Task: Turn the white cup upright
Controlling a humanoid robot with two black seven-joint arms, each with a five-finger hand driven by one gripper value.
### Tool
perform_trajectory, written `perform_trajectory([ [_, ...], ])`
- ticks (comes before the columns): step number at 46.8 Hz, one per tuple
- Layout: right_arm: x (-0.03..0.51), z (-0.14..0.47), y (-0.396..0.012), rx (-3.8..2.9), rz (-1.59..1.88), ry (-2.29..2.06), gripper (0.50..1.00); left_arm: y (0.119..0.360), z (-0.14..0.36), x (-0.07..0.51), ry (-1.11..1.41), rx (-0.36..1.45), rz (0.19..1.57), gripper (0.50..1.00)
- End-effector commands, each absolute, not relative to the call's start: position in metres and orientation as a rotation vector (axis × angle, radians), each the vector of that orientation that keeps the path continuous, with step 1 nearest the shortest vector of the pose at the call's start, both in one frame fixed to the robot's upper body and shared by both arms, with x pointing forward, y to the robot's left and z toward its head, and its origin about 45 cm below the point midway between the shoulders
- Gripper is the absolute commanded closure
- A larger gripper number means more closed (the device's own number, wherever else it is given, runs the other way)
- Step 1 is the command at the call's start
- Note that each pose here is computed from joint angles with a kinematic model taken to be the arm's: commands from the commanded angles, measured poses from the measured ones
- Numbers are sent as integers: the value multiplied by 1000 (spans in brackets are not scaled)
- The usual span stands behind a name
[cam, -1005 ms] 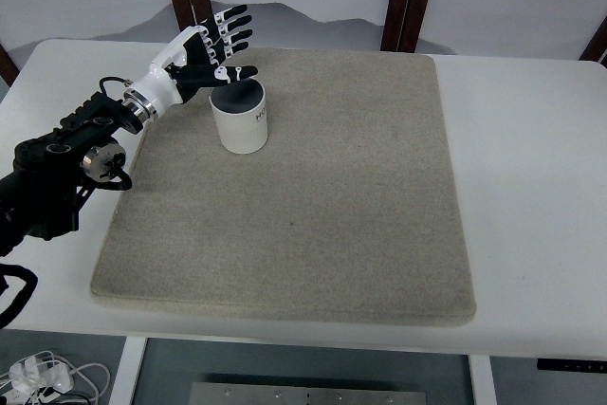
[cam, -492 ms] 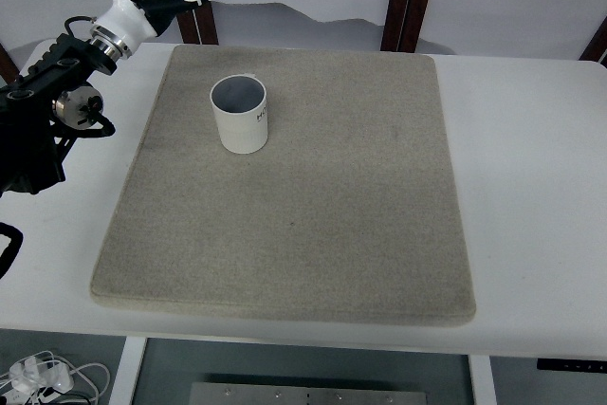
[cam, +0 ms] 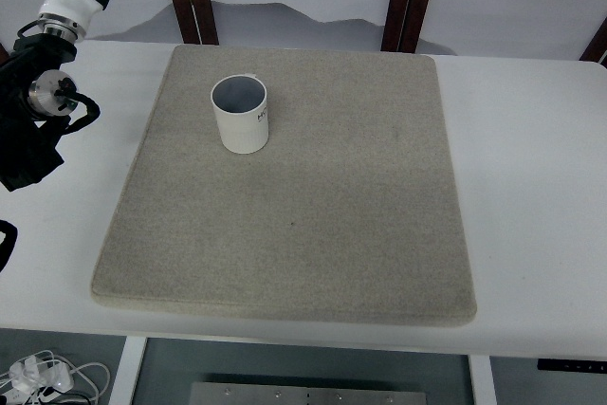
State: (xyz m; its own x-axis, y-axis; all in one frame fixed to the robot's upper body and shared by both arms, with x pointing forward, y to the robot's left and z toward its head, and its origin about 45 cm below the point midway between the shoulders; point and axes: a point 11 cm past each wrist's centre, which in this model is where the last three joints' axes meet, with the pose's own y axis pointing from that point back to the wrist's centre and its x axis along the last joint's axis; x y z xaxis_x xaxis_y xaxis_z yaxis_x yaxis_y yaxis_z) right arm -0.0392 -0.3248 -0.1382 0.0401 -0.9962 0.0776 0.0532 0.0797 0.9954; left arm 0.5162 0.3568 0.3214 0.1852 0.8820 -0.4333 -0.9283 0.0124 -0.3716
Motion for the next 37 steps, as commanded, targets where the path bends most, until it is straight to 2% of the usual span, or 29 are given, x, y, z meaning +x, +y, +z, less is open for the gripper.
perform_trajectory([
  [1,-39,-138,-325,1129,-1149,-1177,548,366,320,514,118,-729,1453,504],
  [17,-39,-138,-325,1129,-1150,-1178,548,380,264,506,451,-707,1521,504],
  [29,-39,-138,-325,1129,-1149,-1177,548,363,228,501,670,-725,1508,504],
  [37,-39,-138,-325,1129,-1150,-1178,548,351,220,501,730,-734,1511,504],
])
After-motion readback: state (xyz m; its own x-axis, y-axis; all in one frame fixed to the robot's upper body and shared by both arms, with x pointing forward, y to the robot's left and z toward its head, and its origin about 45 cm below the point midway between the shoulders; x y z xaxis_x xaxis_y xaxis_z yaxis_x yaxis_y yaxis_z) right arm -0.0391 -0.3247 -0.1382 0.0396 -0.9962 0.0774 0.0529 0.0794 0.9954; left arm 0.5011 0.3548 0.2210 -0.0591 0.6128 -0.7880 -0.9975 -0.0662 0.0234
